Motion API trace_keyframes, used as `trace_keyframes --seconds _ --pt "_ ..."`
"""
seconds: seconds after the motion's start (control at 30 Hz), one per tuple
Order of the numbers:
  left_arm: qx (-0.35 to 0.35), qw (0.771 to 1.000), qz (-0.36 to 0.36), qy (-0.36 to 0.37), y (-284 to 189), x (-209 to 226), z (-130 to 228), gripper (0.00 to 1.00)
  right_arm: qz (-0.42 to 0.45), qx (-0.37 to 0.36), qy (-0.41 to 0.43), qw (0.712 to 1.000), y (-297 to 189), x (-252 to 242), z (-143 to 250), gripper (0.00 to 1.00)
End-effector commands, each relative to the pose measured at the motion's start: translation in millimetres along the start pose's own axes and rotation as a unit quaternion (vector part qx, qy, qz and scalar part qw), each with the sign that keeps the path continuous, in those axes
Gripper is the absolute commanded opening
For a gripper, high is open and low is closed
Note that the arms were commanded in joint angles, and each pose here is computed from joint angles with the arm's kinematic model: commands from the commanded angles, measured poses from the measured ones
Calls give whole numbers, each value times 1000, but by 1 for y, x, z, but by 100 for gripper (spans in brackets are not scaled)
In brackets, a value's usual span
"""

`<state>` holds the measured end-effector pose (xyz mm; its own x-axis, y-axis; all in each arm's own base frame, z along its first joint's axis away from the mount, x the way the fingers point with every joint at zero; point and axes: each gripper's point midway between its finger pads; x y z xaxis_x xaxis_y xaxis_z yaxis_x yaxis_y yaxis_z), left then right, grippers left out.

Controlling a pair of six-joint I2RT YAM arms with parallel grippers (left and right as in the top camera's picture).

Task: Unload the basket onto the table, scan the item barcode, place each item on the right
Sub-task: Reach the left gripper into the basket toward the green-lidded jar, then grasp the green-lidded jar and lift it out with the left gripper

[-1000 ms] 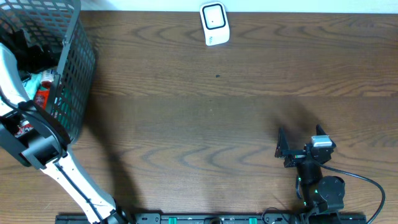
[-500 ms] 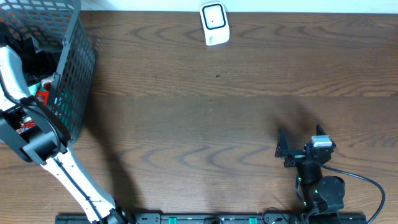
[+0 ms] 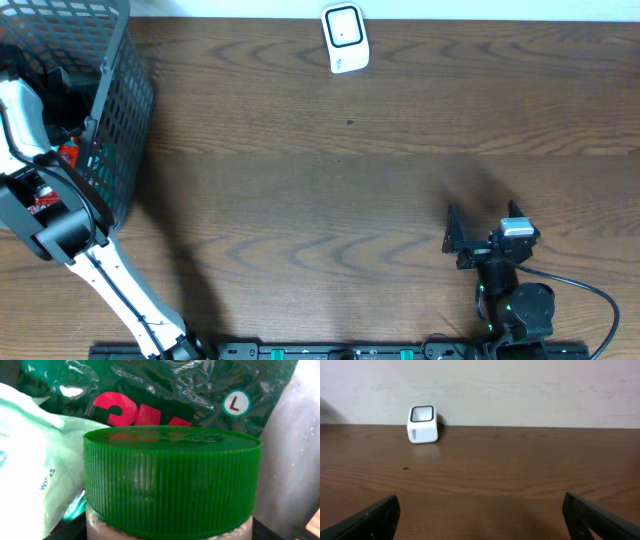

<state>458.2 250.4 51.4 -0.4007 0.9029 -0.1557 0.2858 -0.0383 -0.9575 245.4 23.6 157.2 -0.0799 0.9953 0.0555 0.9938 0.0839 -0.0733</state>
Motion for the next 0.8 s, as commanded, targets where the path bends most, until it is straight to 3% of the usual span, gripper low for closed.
trace_keyframes --seconds 0.0,0.23,0.47,0.77 --pt "-13 1000 -8 -12 -11 3 -6 57 3 -1 -4 1000 0 -1 0 99" --pt "-83 996 -13 -17 -68 -5 -32 57 3 0 -4 1000 0 -1 0 99" --pt "-198 980 -14 -30 -175 -23 -51 53 3 0 -4 1000 0 -1 0 99" --pt "-307 949 20 -76 -310 -60 -22 53 3 0 -4 1000 0 -1 0 99"
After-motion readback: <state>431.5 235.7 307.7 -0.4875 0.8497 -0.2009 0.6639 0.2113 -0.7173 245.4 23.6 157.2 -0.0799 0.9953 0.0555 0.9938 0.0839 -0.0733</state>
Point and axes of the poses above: each gripper's point midway between its finger pads, its own y axis out along the fingers, its own x axis along the line the jaws close on, z = x × y, and after that the axes turned 1 degree about y, right-handed
